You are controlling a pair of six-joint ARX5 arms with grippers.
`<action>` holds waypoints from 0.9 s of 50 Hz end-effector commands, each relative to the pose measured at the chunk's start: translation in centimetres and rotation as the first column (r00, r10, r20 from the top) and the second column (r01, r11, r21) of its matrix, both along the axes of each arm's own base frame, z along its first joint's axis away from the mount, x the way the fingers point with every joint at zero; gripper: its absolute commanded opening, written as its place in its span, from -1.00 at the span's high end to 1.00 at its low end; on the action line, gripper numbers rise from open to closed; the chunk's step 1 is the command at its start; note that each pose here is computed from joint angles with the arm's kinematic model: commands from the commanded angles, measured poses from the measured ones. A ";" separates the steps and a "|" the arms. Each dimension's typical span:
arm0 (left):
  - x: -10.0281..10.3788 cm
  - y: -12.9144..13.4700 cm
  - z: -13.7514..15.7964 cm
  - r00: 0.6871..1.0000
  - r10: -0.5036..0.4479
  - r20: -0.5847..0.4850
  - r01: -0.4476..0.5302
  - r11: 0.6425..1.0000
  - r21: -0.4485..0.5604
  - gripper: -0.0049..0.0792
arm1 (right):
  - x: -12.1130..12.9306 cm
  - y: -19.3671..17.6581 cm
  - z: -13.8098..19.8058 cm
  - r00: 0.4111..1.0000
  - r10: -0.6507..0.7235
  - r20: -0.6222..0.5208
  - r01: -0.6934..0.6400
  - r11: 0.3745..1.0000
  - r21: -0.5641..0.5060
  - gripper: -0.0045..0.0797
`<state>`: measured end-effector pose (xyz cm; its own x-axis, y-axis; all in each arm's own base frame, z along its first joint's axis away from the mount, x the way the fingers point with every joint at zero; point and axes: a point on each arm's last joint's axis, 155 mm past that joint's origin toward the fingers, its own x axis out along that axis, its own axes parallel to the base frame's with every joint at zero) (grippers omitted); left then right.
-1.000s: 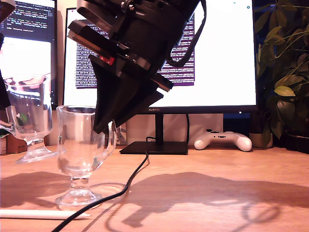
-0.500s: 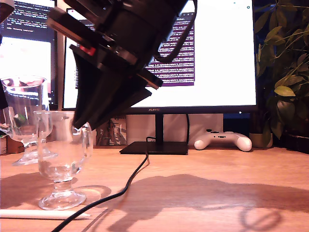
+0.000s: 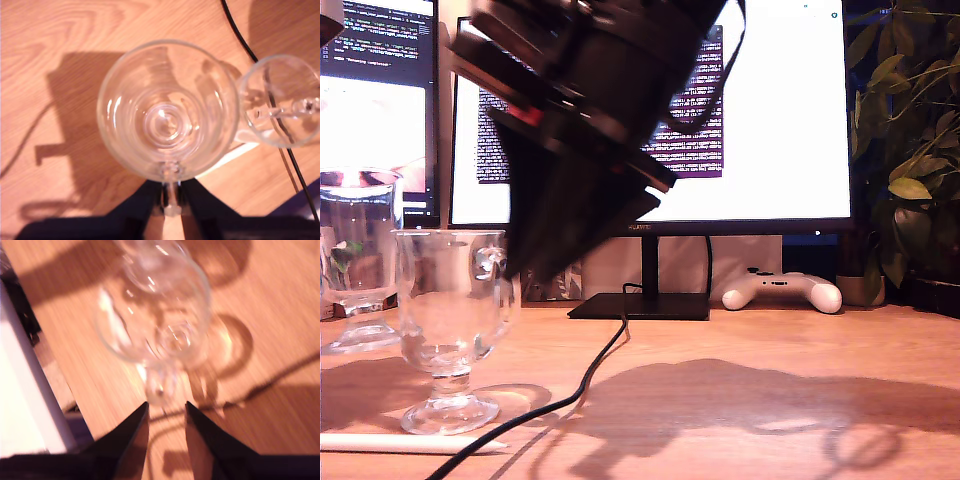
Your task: Pick the small glass cups in front of you with each of your hands, and place them behind the white pen
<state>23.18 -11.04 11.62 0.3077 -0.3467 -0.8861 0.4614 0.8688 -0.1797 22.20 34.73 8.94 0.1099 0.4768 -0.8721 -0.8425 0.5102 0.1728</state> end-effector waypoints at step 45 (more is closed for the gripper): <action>-0.5 0.4 0.2 0.993 0.031 0.110 -0.029 0.999 -0.017 0.94 | 3.9 -2.6 4.2 0.993 -0.105 0.045 0.101 0.991 0.086 0.41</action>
